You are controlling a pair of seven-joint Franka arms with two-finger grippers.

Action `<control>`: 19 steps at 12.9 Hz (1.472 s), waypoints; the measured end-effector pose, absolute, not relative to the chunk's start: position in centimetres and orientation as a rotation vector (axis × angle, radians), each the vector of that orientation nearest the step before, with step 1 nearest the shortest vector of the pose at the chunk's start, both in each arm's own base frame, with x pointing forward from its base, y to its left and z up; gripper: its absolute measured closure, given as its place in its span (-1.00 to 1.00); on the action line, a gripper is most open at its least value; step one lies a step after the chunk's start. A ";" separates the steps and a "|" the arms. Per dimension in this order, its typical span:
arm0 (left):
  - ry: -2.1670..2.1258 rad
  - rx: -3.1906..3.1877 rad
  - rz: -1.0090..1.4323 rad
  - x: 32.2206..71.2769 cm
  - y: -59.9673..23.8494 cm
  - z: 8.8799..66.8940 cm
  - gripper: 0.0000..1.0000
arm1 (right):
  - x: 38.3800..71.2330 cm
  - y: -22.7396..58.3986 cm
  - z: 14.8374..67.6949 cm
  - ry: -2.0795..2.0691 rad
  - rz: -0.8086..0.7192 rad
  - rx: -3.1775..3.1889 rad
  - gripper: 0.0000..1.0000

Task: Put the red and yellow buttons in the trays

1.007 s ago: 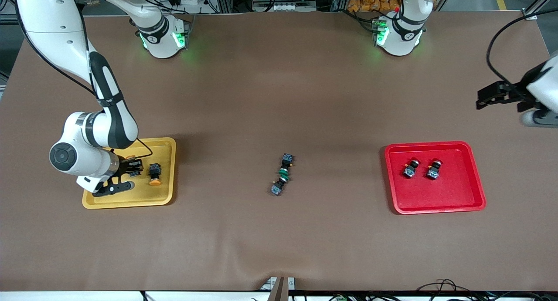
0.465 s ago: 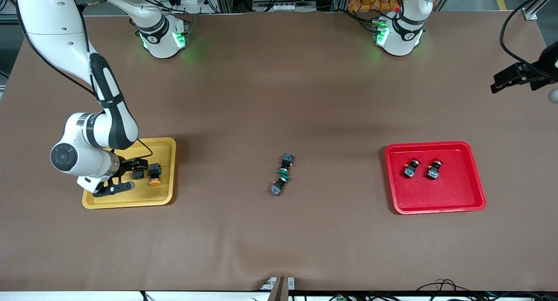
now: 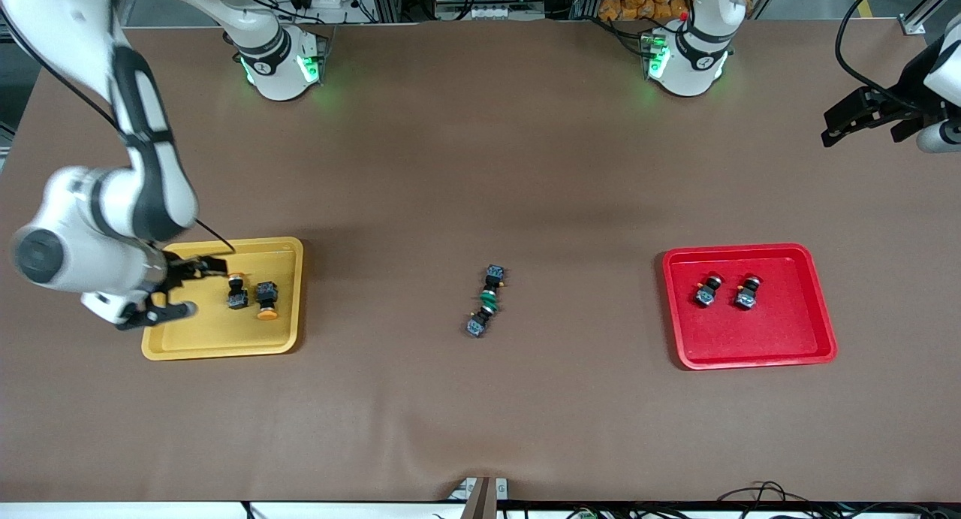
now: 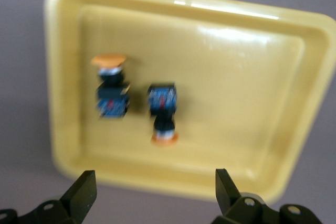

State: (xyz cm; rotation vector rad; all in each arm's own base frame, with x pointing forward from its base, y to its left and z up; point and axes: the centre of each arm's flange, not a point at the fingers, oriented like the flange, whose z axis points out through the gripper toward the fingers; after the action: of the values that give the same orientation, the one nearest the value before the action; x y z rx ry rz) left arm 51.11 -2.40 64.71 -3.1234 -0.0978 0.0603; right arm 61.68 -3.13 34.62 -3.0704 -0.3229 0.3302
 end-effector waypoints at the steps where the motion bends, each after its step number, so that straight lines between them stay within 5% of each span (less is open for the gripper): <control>1: -0.095 -3.124 0.058 51.1 -2.3 64.7 -1.00 | 61.2 -3.3 37.6 -0.319 0.341 -3.060 -1.00; 11: -0.031 -3.127 0.056 51.5 -2.1 64.4 -1.00 | 54.7 -4.1 59.7 -0.241 0.067 -3.056 -1.00; 19: -0.028 -3.127 0.048 51.7 -2.2 64.6 -1.00 | 53.3 -0.7 62.2 -0.108 0.065 -3.065 -1.00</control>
State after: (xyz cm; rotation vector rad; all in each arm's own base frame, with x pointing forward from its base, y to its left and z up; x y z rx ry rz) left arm 51.67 -2.18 64.57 -3.1271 -0.0284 0.0481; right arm 53.34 -0.66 62.21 -3.0650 -0.1081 0.0645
